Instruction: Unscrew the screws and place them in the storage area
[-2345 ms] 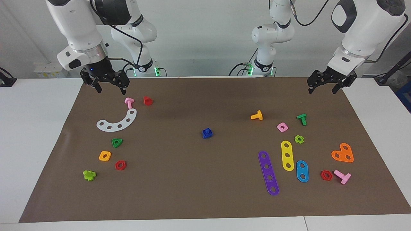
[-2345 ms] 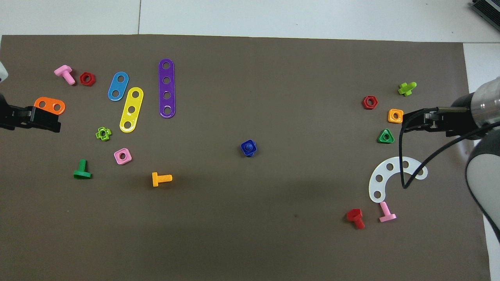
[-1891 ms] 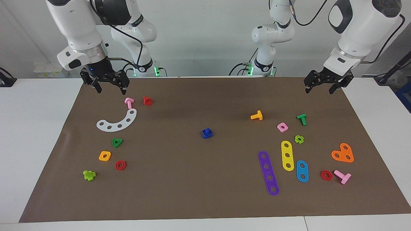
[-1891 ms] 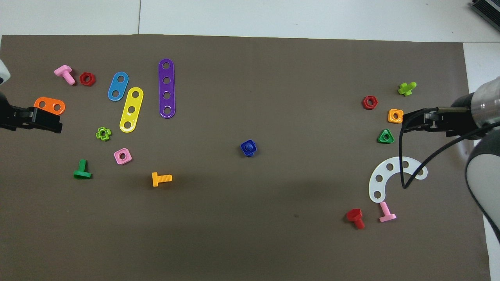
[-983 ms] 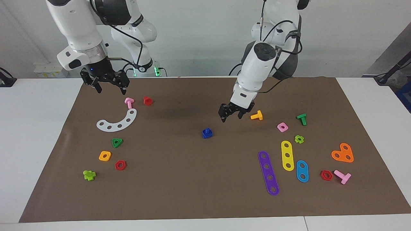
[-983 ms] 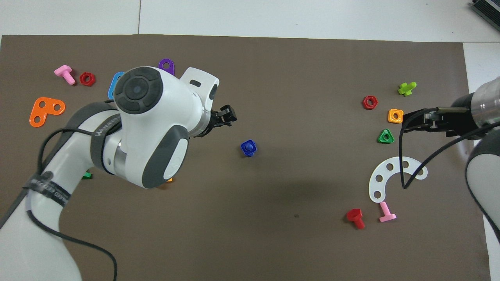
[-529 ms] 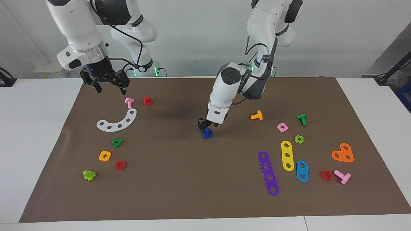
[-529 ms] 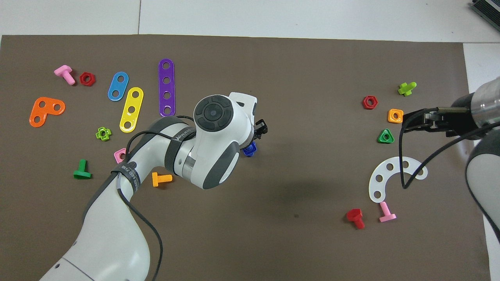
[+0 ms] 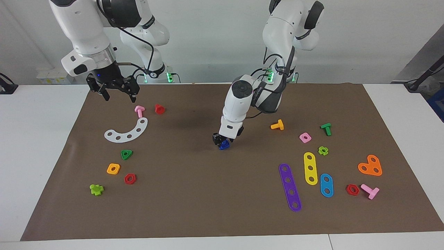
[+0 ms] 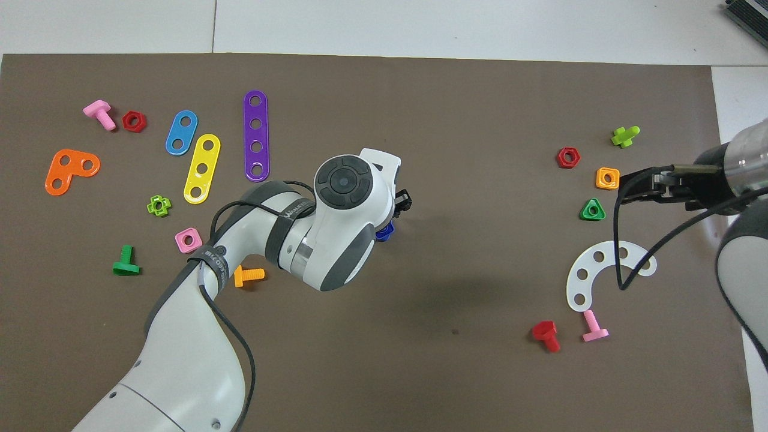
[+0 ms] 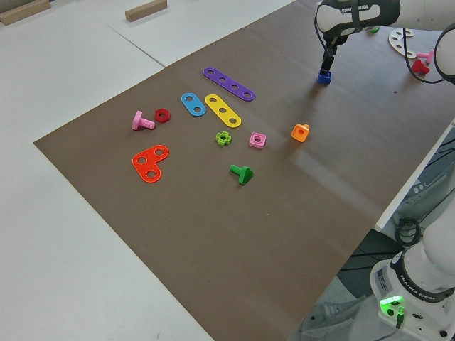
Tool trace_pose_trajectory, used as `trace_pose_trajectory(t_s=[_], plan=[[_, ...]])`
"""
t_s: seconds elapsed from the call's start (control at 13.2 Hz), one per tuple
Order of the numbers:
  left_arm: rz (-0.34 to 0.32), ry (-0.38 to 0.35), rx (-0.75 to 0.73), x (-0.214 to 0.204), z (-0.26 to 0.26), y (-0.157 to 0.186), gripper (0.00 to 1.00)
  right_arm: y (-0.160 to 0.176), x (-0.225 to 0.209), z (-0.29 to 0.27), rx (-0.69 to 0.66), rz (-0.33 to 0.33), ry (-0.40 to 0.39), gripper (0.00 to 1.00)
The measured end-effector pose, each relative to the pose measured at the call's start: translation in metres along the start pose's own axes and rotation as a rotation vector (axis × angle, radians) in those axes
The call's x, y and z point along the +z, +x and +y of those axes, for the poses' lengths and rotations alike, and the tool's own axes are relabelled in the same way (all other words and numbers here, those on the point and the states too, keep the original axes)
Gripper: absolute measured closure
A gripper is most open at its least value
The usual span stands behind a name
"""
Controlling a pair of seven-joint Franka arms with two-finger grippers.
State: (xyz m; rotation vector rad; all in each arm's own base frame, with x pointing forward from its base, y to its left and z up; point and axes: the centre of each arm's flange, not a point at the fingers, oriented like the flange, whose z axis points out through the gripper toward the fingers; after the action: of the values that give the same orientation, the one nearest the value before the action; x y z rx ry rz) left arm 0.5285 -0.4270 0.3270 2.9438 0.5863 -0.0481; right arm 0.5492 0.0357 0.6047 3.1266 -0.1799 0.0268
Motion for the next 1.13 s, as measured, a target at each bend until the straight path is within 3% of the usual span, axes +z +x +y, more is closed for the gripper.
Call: trace_pose_trajectory(t_s=[0.45, 0.61, 1.13], plan=[[0.006, 0.023, 0.021, 0.013, 0.001, -0.006, 0.4, 0.0, 0.0, 0.0, 0.0, 0.0, 0.0, 0.0], [0.015, 0.029, 0.029, 0.013, 0.001, -0.005, 0.52, 0.0, 0.0, 0.0, 0.0, 0.0, 0.0, 0.0], [-0.002, 0.068, 0.027, 0.002, 0.002, -0.001, 0.53, 0.0, 0.0, 0.0, 0.0, 0.0, 0.0, 0.0]])
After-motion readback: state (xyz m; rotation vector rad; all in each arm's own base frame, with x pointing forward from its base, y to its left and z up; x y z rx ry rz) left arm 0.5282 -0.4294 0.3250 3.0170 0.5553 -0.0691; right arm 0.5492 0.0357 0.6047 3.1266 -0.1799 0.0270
